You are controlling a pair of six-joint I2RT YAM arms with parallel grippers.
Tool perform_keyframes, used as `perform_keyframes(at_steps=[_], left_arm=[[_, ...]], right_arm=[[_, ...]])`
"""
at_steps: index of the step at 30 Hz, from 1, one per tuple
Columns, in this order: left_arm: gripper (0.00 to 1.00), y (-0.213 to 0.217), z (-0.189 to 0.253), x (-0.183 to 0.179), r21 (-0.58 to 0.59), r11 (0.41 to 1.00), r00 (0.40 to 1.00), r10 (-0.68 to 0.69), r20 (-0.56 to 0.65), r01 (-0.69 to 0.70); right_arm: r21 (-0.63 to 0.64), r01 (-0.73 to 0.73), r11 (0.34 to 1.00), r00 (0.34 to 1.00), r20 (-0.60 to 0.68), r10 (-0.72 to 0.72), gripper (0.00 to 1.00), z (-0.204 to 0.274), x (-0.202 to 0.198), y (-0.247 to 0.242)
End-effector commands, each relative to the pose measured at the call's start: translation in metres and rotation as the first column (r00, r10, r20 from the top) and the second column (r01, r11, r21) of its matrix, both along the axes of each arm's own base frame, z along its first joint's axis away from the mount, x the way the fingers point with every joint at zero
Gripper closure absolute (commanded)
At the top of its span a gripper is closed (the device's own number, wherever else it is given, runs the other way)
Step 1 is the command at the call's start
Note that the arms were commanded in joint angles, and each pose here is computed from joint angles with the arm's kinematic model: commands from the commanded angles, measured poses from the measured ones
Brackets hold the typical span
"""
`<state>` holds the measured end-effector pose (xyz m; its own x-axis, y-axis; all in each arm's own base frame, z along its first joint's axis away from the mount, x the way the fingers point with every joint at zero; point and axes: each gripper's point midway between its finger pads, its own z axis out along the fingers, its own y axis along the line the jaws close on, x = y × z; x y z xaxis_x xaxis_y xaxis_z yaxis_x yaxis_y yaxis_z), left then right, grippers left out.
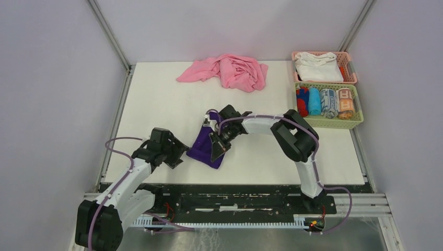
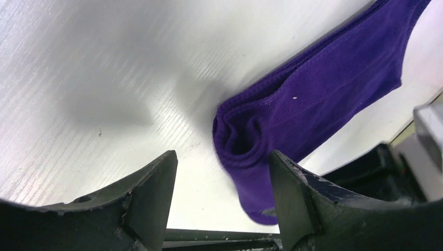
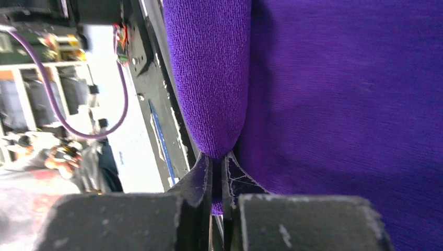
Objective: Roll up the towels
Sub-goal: Roll the towel at the center of the board.
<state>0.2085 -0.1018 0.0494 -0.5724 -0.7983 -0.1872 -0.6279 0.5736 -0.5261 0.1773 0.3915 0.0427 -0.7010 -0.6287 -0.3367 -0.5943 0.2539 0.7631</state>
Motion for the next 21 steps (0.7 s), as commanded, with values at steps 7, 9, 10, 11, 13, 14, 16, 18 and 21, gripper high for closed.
perform_keyframes(at_steps=[7,9,10,11,13,14,16,18,21], left_arm=[[0.28,-0.022,0.012,0.0,-0.094,0.989,0.993,-0.111,0.049,0.116],[0.27,-0.024,0.014,0.0,-0.1,0.987,0.992,-0.117,0.055,0.122],[0.27,-0.024,0.015,0.001,-0.101,0.987,0.991,-0.116,0.06,0.122],[0.27,-0.024,0.016,0.001,-0.103,0.987,0.991,-0.116,0.064,0.122],[0.26,-0.024,0.017,0.0,-0.105,0.988,0.992,-0.111,0.062,0.117],[0.25,-0.023,0.016,-0.001,-0.105,0.988,0.992,-0.108,0.062,0.114],[0.24,-0.022,0.017,-0.001,-0.103,0.989,0.993,-0.099,0.065,0.106],[0.23,-0.02,0.016,-0.002,-0.104,0.991,0.994,-0.081,0.068,0.088],[0.23,-0.02,0.016,-0.003,-0.117,0.99,0.995,-0.068,0.072,0.076]], right_arm=[[0.014,0.082,0.997,0.962,-0.261,-0.076,0.95,-0.02,0.015,-0.007],[0.019,0.08,0.997,0.96,-0.272,-0.072,0.95,-0.02,0.015,-0.006],[0.023,0.08,0.997,0.959,-0.274,-0.071,0.95,-0.018,0.015,-0.005],[0.03,0.081,0.996,0.96,-0.273,-0.069,0.95,-0.015,0.016,-0.005],[0.046,0.083,0.996,0.961,-0.269,-0.068,0.95,-0.009,0.017,-0.002],[0.059,0.083,0.995,0.961,-0.268,-0.064,0.94,-0.004,0.017,0.0],[0.08,0.081,0.993,0.963,-0.265,-0.057,0.94,0.004,0.016,0.003],[0.091,0.072,0.993,0.964,-0.26,-0.046,0.93,0.009,0.012,0.008],[0.094,0.055,0.994,0.962,-0.271,-0.028,0.93,0.01,0.005,0.014]])
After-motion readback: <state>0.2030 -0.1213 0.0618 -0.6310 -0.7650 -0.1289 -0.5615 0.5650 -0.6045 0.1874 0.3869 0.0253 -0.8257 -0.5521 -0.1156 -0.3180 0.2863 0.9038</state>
